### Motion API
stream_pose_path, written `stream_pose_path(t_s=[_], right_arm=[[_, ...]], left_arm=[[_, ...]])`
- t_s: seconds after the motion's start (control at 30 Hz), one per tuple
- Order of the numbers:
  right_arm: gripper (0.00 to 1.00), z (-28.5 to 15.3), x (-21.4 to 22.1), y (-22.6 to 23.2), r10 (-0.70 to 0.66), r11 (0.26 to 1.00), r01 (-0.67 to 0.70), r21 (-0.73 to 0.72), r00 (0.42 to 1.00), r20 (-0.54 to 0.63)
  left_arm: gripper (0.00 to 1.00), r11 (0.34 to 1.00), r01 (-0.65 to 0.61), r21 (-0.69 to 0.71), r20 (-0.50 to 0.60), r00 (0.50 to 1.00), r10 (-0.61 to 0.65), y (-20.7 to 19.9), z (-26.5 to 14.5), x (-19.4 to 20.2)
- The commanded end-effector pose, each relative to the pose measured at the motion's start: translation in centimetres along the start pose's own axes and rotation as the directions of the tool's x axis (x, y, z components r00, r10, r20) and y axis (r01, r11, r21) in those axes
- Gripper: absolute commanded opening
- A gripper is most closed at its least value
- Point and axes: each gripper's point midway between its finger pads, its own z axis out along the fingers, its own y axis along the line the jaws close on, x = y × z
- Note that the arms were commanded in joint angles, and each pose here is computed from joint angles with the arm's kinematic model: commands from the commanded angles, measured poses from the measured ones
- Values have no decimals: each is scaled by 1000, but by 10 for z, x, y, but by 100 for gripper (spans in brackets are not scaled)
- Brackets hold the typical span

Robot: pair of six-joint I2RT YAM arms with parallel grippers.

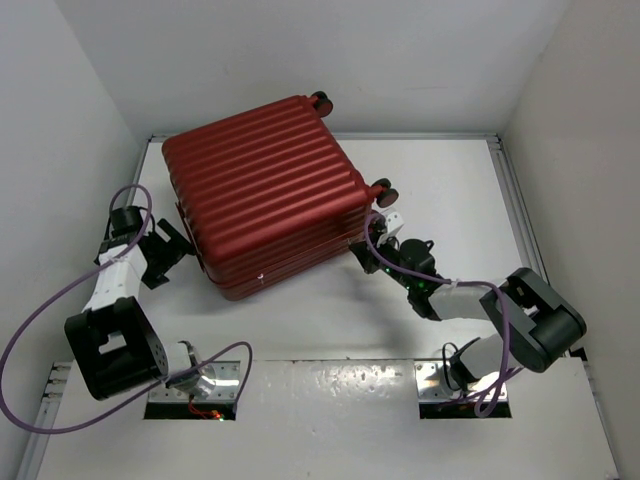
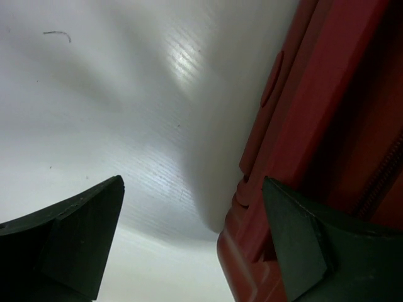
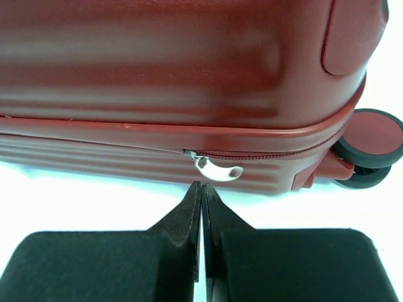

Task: Pack the luggage

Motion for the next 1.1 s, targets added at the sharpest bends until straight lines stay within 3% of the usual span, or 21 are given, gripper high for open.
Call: stream_pose_path(t_s=[0.0,0.07,0.23,0.27,0.53,0.8,1.07], right_arm=[[0,0,-28,5,-29,999,33,-40,994,106],[0,1,-28,5,-28,998,33,-47,994,103],[34,0,-24,6,-31,998,36,-53,995,96],[37,0,-23,4,-27,998,31,-48,995,91],[42,1,-20,6,-34,998,38,-55,996,79],[44,-2,-16,9,-32,997,36,-65,997,65],[49,-1,-17,11,-34,997,38,-72,997,62]], left_arm=[[97,987,21,162,8,1000,-22,-32,3,-3],[97,987,34,160,2,999,-35,-32,6,-3],[97,987,40,159,-11,999,-39,-34,8,0],[97,986,38,163,-3,999,-38,-36,6,-3],[98,990,0,138,30,1000,-4,-44,11,-7],[93,940,-62,335,100,995,30,-78,-26,-29],[93,930,-65,363,86,996,37,-89,-39,-35]])
